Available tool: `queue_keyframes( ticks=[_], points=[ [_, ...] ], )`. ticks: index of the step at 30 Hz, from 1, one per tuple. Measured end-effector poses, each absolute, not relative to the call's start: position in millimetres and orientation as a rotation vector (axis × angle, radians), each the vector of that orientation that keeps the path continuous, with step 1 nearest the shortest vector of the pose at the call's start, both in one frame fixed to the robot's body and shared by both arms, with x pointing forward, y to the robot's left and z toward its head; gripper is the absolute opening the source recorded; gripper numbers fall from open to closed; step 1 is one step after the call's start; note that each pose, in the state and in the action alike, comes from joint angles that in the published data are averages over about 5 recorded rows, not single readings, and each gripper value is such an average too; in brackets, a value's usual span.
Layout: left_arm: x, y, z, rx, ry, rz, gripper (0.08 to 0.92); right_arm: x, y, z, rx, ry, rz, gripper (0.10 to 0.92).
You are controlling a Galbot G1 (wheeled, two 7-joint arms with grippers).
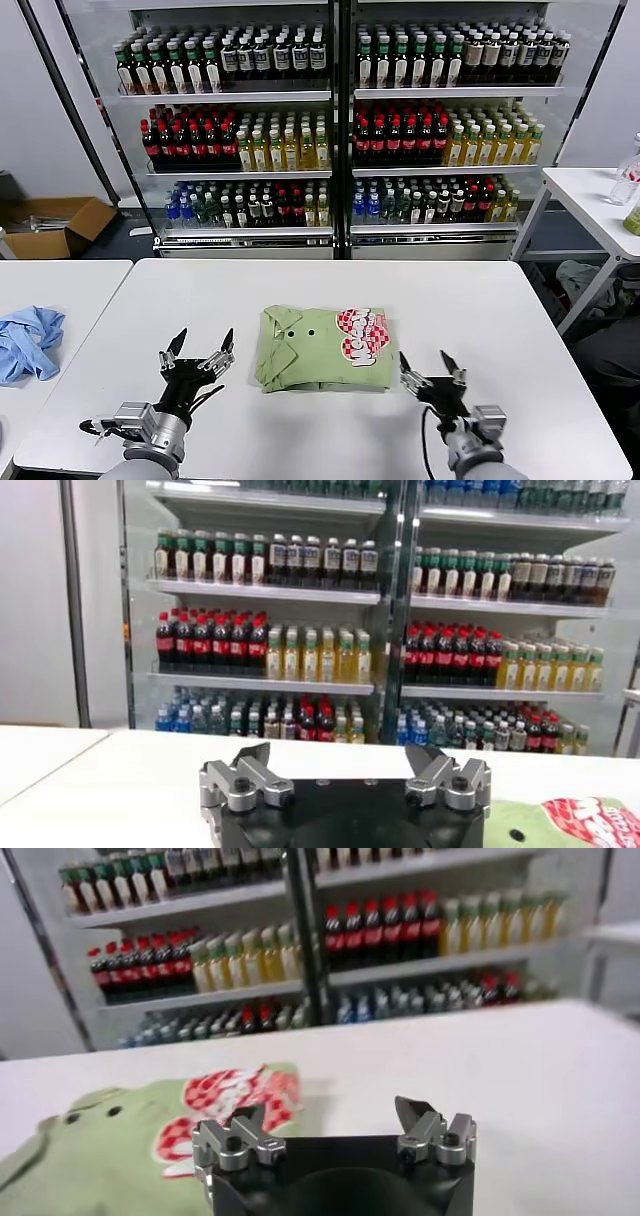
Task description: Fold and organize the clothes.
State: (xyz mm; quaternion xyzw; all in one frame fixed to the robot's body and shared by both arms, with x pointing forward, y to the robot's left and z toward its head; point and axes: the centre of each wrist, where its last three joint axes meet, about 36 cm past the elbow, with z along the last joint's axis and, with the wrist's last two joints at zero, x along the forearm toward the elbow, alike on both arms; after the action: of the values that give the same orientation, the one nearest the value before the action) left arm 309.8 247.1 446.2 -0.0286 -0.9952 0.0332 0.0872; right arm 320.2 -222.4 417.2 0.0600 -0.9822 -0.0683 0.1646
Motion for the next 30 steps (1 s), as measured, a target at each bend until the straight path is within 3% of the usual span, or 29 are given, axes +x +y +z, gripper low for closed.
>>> queue_keyframes(
  ticks=[16, 30],
  points=[
    [300.2, 236.1, 443.0, -0.098, -2.953, 0.112, 0.823, 387.8, -187.6, 390.5, 0.194, -2.639, -0.469, 0.811],
    [295.8, 231.1, 444.6, -0.097, -2.952, 0.129, 0.823, 406.6, -186.0, 382.8, 0.218, -2.618, -0.572, 0.43]
  ],
)
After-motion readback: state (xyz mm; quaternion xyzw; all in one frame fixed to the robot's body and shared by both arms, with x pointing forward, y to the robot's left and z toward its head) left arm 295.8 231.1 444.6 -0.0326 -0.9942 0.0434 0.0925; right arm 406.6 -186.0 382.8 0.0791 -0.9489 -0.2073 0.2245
